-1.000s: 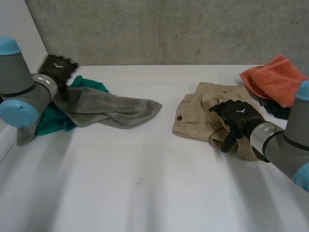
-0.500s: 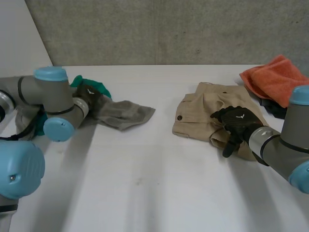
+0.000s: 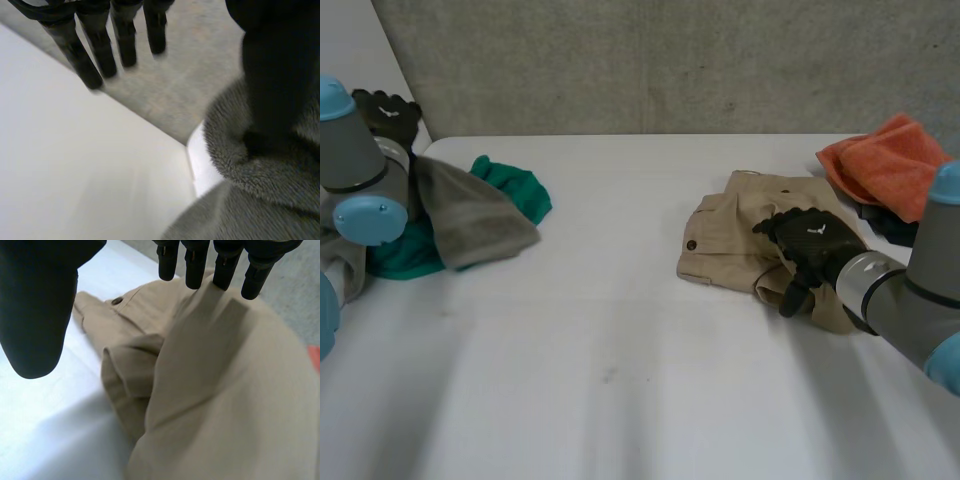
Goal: Fold the laundry.
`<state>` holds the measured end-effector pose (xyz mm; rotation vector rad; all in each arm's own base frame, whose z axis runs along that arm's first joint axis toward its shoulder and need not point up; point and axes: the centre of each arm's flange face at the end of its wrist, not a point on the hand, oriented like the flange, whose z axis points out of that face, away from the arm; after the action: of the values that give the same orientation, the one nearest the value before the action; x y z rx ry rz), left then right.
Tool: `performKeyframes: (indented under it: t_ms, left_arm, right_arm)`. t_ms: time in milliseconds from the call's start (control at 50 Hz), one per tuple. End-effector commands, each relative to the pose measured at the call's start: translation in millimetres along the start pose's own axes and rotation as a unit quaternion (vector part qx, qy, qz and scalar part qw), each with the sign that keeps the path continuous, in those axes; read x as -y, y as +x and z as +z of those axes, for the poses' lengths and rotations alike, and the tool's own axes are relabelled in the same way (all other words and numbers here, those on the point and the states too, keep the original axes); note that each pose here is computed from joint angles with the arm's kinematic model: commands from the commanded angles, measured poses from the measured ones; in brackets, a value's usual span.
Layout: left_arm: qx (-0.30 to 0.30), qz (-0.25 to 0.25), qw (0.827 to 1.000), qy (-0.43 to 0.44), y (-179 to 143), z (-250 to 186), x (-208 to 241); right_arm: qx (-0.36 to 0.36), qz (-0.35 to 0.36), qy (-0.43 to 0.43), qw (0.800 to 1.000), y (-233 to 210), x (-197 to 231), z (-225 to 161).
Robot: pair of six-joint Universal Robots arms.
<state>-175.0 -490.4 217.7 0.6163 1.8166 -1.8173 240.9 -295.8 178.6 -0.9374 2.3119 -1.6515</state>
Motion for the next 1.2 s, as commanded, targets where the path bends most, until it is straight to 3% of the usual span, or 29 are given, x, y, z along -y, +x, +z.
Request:
performKeyframes:
  t_ms: [20,180,260,400,480,580,720,880,1000,1080,1140,1200]
  left_arm:
    - [-0.055,0.013,0.998,-0.018,13,-34,19]
    - [-0.159,-0.012,0.987,0.011,31,-99,58]
    - [-0.234,-0.034,0.971,0.029,56,-143,73]
    - [-0.313,-0.082,0.946,0.027,89,-190,79]
    - [-0.347,-0.110,0.931,0.028,112,-208,80]
    - [-0.378,-0.118,0.918,0.025,147,-221,76]
    - [-0.390,-0.121,0.912,0.039,178,-231,91]
    - [-0.417,-0.166,0.893,0.026,208,-262,112]
    - [-0.441,-0.208,0.873,-0.019,220,-288,114]
    - [-0.398,-0.245,0.883,-0.045,212,-283,113]
    - [-0.317,-0.290,0.901,-0.055,187,-259,114]
    - [-0.295,-0.310,0.902,-0.057,174,-247,115]
  right_arm:
    - [-0.029,-0.005,0.036,0.999,16,30,-10]
    - [-0.094,-0.010,0.034,0.995,40,45,13]
    - [-0.099,-0.011,0.001,0.995,44,36,43]
    - [-0.089,-0.001,-0.048,0.995,38,13,75]
    - [-0.093,0.012,-0.037,0.995,37,25,72]
    - [-0.076,0.031,0.036,0.996,19,78,28]
    - [-0.042,0.070,0.146,0.986,1,144,-53]
    - [0.007,0.117,0.171,0.978,-17,161,-82]
    - [0.015,0.122,0.150,0.981,-26,151,-76]
    - [0.012,0.127,0.129,0.983,-27,141,-65]
    - [0.018,0.131,0.115,0.985,-31,135,-64]
    - [0.032,0.132,0.107,0.985,-39,133,-68]
